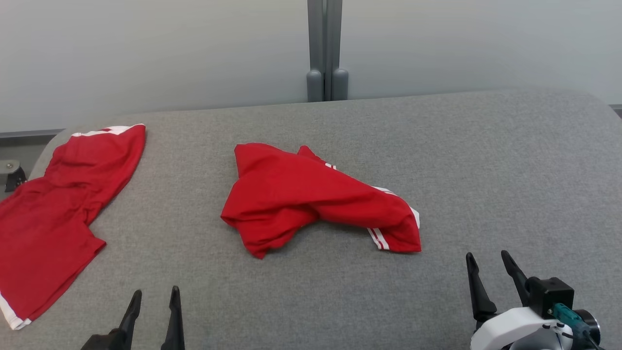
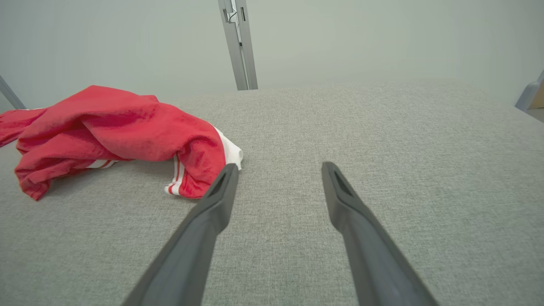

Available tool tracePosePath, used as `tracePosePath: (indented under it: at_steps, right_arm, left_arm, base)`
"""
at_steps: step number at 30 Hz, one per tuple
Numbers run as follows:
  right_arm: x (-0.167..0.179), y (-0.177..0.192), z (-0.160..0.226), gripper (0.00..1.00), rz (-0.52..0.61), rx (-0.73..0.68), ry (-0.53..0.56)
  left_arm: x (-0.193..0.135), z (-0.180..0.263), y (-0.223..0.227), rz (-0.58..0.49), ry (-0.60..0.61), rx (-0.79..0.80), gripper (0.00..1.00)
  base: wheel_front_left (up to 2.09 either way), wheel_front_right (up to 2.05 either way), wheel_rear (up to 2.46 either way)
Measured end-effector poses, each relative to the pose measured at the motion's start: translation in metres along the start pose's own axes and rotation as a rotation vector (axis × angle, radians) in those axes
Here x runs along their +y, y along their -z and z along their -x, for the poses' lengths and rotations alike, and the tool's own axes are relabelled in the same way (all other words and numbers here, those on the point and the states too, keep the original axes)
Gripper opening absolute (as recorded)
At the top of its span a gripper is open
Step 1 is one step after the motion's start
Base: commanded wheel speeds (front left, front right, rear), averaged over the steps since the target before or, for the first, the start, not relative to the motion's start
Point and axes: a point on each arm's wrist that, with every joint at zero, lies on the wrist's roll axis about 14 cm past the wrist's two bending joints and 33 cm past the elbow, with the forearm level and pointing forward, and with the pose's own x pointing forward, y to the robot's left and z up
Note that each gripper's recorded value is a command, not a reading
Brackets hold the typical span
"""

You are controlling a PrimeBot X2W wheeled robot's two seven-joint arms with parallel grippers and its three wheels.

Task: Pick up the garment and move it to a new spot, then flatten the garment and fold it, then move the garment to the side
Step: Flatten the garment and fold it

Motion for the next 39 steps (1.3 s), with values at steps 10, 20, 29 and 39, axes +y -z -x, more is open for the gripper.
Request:
tracePosePath:
  at_steps: [10, 20, 29, 39]
  right_arm:
    - [0.007, -0.007, -0.023, 1.00, 0.003, -0.019, -0.027]
    - [0.011, 0.009, -0.060, 1.00, 0.006, 0.021, -0.052]
    - [-0.003, 0.040, -0.068, 1.00, 0.005, 0.104, -0.020]
    - [-0.007, 0.044, -0.067, 1.00, 0.011, 0.116, -0.013]
  left_arm:
    - [-0.054, -0.077, -0.014, -0.027, 0.208, 0.005, 1.00]
    - [-0.076, -0.187, -0.006, -0.036, 0.287, 0.240, 1.00]
    - [-0.061, -0.224, 0.053, -0.030, 0.251, 0.491, 1.00]
    - [-0.067, -0.248, 0.041, 0.073, 0.247, 0.470, 1.00]
  base:
    - [0.00, 0.00, 0.00]
    - [0.00, 0.00, 0.00]
    - [0.00, 0.00, 0.00]
    - [0.00, 0.00, 0.00]
